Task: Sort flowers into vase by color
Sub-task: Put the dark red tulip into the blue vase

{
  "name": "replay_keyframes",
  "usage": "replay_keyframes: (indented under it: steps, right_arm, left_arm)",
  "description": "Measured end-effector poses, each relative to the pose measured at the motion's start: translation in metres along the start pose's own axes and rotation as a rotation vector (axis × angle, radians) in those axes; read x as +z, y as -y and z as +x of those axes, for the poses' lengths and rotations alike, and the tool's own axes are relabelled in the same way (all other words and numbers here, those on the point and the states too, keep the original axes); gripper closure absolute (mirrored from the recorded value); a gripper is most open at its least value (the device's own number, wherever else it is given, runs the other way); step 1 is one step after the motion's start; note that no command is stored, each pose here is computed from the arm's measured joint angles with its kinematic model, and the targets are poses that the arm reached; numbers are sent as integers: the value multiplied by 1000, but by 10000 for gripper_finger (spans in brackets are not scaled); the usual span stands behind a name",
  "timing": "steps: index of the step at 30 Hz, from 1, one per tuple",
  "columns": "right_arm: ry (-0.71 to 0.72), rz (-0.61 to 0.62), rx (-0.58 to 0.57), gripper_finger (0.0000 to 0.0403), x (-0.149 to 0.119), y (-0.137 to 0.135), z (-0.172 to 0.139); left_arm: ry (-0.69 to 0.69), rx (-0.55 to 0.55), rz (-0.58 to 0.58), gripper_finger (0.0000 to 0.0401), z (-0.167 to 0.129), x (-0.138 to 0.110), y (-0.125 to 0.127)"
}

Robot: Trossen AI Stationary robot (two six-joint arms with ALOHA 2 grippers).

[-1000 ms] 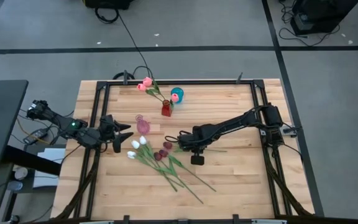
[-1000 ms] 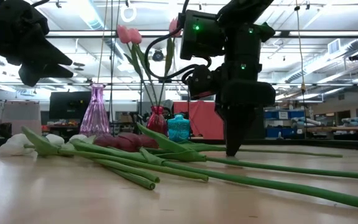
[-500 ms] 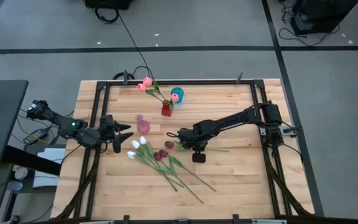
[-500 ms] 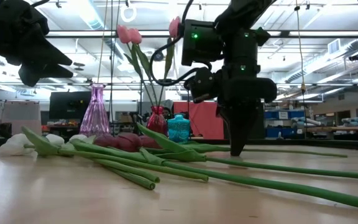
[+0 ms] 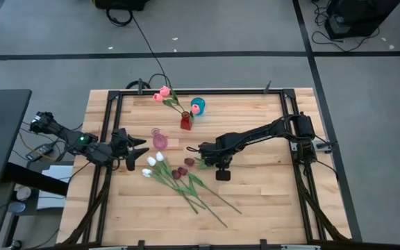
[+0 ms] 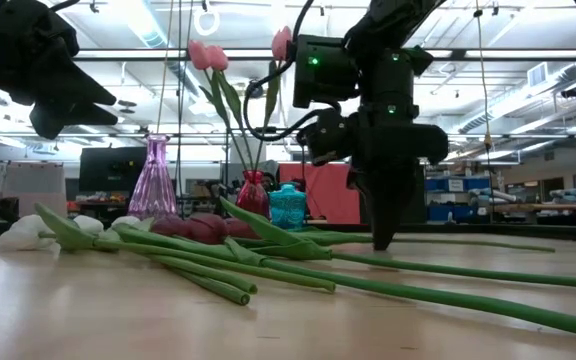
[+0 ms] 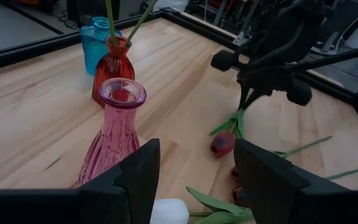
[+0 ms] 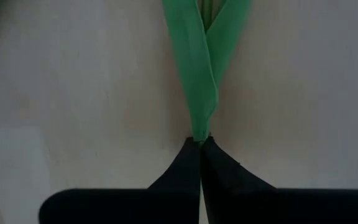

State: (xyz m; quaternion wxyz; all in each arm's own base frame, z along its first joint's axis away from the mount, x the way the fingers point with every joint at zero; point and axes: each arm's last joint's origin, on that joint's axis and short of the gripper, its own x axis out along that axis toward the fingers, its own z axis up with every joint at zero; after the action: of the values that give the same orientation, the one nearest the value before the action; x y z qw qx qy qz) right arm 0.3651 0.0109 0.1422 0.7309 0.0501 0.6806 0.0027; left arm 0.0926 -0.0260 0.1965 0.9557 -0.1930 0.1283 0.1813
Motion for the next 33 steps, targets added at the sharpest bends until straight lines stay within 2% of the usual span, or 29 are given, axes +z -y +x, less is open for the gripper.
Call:
replay_keyframes:
  steps: [2, 7, 14, 20, 26, 33]
  right_arm:
    - [-29, 3, -23, 396, -6, 2, -7]
    - [21, 1, -79, 396, -13, 9, -38]
    - [131, -59, 28, 396, -5, 26, -48]
    - [180, -80, 29, 396, -1, 36, -51]
    - [280, -106, 32, 396, -4, 34, -78]
    - [440, -153, 81, 396, -3, 30, -104]
  left_arm:
    - [-9, -1, 6, 190, 0, -1, 0]
    - [-51, -43, 12, 190, 0, -2, 0]
    - [-70, -66, 12, 190, 0, -3, 1]
    - [-62, -59, 39, 190, 0, -3, 1]
    - [-18, -7, 66, 190, 0, -1, 0]
    - [7, -2, 71, 190, 0, 1, 1]
